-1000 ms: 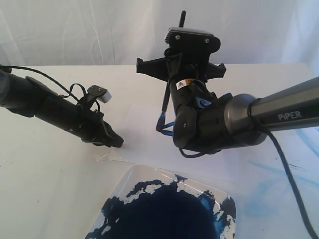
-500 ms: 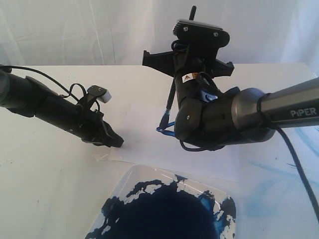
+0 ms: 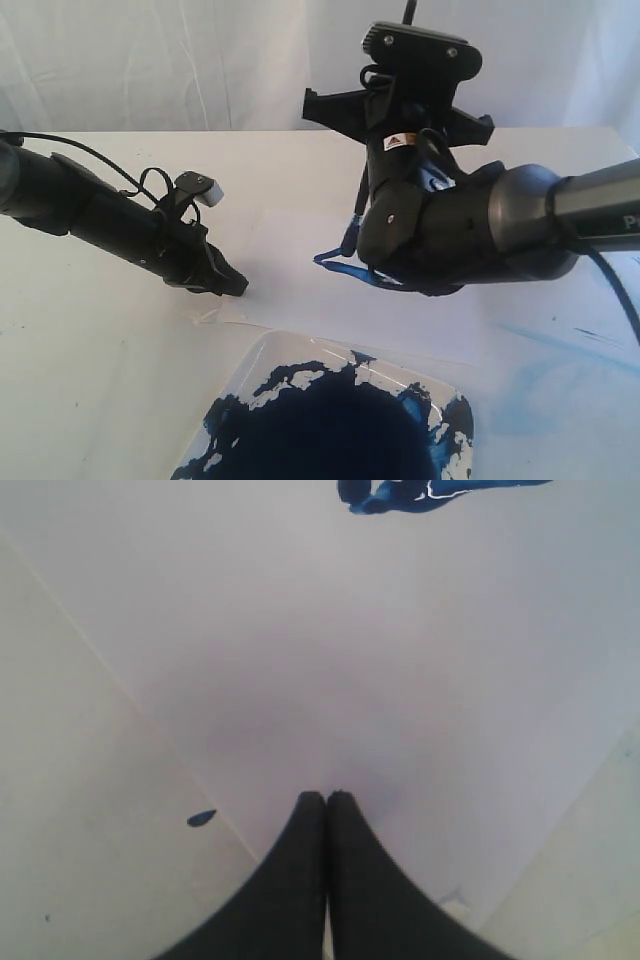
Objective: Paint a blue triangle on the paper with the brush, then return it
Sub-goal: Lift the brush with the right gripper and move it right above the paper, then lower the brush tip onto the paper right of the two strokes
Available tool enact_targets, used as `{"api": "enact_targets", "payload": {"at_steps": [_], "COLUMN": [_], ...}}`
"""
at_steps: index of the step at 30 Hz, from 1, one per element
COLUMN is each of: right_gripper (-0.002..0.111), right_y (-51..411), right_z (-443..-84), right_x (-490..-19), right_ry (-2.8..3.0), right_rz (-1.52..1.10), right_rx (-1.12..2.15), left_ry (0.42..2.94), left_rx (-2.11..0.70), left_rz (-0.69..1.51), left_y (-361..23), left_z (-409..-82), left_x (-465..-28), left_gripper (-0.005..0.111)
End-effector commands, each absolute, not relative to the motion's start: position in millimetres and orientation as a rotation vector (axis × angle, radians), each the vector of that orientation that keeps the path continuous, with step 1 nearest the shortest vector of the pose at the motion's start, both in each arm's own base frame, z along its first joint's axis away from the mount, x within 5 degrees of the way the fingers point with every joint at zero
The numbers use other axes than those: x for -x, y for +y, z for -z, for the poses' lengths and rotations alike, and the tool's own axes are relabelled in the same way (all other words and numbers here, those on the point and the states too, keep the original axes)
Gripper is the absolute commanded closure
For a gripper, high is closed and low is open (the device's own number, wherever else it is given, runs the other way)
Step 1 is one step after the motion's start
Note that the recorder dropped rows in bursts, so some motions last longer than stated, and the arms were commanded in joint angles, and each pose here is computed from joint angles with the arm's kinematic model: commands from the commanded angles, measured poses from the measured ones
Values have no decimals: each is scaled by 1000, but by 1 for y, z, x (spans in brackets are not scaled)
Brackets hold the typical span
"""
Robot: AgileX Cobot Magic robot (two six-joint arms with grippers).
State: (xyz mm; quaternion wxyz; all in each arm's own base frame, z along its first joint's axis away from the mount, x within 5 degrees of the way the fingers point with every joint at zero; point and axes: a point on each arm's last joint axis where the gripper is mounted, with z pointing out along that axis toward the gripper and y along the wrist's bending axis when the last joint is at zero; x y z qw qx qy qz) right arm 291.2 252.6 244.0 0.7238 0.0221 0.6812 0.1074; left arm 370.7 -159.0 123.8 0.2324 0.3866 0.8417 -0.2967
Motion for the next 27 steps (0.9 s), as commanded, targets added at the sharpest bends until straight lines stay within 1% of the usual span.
{"api": "enact_targets", "payload": {"at_steps": [1,3,7,11,15,21,27], "right_gripper": [108,108,108,108,108,108,108], "right_y": [235,224,203,172,157,141,120], "right_z": [-264,-277,-301,-324,-336,-343,-336], "right_x": [-280,-270,-251,-251,-251,-256,-268], "right_ry": [1477,1455,1460,1481,1453,1378,1341], "right_rz": [-207,-201,-198,-253,-308,-483,-698], "right_rx": [-69,-54,102,348,448,530,593], "left_ry": [2313,2313,2313,2313,2313,2313,2313], "left_rx": [-1065,-1064,-1065,-1065,-1064,-1064,-1065], "left_rz": [813,811,813,813,811,811,813], "left_y": [-160,-159,-160,-160,-159,-159,-159], "left_z": [-124,-124,-124,-124,-124,-124,-124], "left_x": [-369,-369,-369,-369,-369,-369,-369], "left_gripper": [107,107,107,107,107,107,107]}}
